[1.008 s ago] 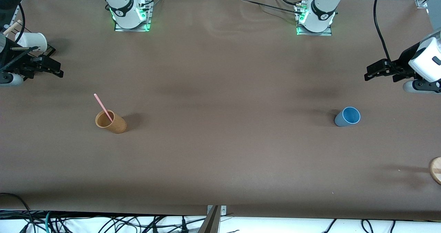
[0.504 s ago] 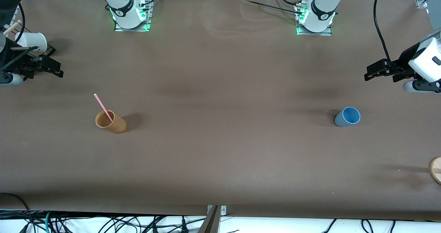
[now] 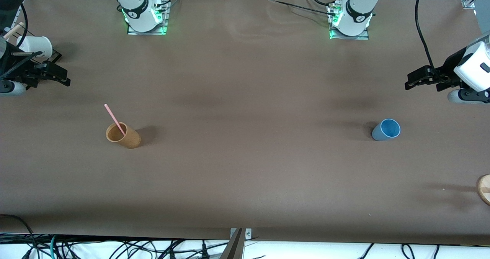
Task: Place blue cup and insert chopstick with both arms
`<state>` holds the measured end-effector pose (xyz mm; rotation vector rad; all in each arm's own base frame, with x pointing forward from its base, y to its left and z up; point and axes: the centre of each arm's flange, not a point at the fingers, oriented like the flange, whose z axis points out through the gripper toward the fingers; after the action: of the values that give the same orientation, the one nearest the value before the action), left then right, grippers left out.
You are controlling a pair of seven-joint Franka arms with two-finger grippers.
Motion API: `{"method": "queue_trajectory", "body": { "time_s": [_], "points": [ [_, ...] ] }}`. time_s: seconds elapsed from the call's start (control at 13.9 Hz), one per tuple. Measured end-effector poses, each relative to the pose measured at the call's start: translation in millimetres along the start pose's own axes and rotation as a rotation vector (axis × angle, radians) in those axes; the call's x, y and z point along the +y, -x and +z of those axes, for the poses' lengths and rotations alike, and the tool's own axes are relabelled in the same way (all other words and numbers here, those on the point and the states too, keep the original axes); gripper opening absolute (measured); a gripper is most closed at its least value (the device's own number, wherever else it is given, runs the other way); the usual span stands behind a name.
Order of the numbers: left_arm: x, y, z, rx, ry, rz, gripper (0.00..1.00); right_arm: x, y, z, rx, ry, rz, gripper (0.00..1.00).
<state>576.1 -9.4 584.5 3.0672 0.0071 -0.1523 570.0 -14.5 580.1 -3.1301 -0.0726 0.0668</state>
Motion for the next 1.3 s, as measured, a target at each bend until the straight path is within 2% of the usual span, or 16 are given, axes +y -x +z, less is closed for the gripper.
{"method": "queue_trajectory", "body": {
  "time_s": [1.3],
  "points": [
    [1.6, -3.6, 6.4, -0.012, 0.000, 0.003, 1.00, 4.9, 0.6, 0.8, -0.005, 0.000, 0.009, 1.00]
  ]
}}
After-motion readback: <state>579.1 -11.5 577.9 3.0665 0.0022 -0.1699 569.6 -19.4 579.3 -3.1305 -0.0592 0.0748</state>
